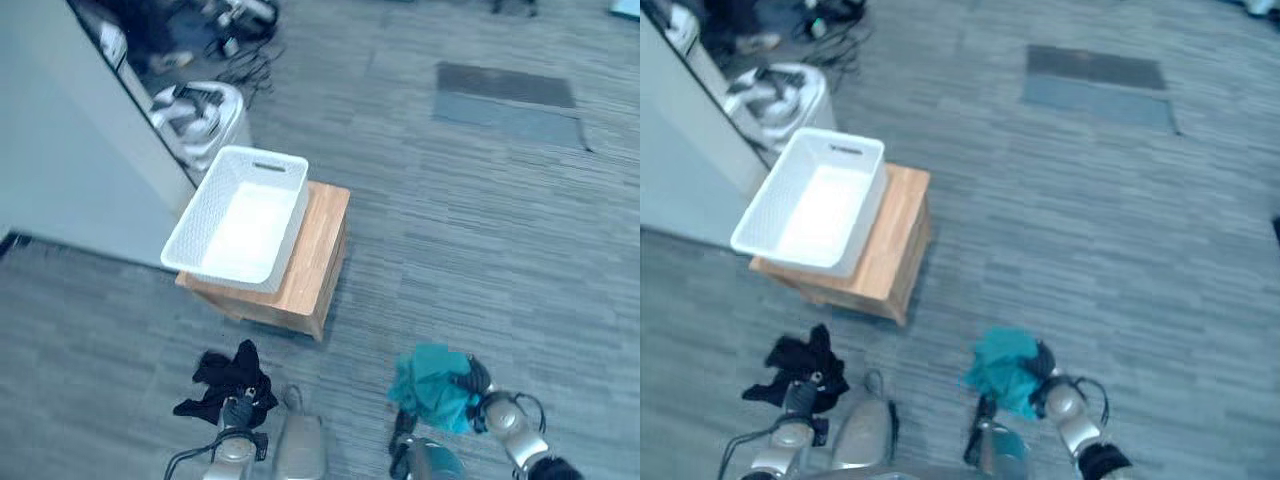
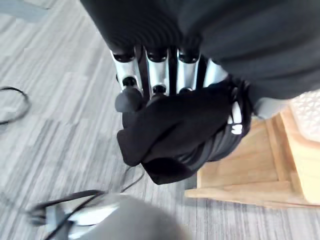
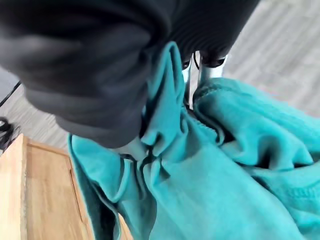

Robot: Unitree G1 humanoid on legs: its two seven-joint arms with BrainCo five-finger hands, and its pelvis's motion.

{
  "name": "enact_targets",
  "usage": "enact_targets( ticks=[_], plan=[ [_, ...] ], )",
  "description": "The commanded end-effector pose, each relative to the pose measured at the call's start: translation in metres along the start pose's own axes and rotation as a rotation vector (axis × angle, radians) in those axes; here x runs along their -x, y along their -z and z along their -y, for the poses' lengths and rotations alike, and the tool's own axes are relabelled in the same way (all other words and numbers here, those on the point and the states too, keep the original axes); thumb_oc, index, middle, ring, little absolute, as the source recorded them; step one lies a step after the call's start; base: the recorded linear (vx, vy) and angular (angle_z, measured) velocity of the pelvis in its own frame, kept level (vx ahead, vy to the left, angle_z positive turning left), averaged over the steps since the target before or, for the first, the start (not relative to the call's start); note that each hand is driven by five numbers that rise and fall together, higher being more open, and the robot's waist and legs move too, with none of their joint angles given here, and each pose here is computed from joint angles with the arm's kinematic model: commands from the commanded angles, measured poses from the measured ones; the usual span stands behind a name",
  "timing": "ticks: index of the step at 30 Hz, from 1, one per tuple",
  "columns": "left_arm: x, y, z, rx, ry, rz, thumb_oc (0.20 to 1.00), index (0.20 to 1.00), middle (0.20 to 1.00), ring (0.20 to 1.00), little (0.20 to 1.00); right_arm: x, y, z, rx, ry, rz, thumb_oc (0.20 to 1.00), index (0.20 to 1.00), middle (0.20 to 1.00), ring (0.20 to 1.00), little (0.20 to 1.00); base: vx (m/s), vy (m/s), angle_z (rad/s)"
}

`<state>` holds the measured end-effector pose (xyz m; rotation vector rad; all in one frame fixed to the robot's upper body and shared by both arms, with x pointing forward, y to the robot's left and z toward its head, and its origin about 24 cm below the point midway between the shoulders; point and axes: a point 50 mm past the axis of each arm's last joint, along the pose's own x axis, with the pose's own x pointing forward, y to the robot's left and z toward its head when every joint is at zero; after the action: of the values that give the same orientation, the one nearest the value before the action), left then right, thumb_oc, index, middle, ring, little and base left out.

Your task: Tidy up the quilt and then pick up the clothes from the bed and put them into the laundry hamper.

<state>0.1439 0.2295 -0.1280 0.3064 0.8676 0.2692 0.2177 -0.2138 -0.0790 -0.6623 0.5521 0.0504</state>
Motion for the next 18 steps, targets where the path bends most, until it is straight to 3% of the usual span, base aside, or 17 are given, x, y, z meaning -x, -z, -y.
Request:
enact_targets(
  ticks=[1, 5, 11, 18],
  plan=[
    [-0.004, -0.029, 0.003, -0.004, 0.029, 0.12, 0.2, 0.2, 0.2, 0.2, 0.2, -0.003, -0.011, 0.026, 0.038, 0.064, 0.089, 0.2, 0.2, 0.2, 0.2, 0.2, 0.24, -0.051, 0.59],
    [-0.002, -0.024, 0.002, -0.009, 0.036, 0.103, 0.2, 0.2, 0.2, 0.2, 0.2, -0.003, -0.006, 0.029, 0.041, 0.082, 0.067, 0.2, 0.2, 0.2, 0.2, 0.2, 0.35, -0.065, 0.75],
    [-0.004, -0.018, -0.012, 0.013, -0.001, 0.074, 0.2, 0.2, 0.2, 0.2, 0.2, -0.005, -0.024, 0.005, 0.005, 0.014, 0.121, 0.2, 0.2, 0.2, 0.2, 0.2, 0.36, 0.041, 0.7],
    [-0.008, -0.031, -0.013, 0.005, -0.018, 0.116, 0.2, 0.2, 0.2, 0.2, 0.2, -0.003, -0.036, 0.006, -0.003, 0.025, 0.178, 0.2, 0.2, 0.2, 0.2, 0.2, 0.36, -0.153, 1.46]
  ],
)
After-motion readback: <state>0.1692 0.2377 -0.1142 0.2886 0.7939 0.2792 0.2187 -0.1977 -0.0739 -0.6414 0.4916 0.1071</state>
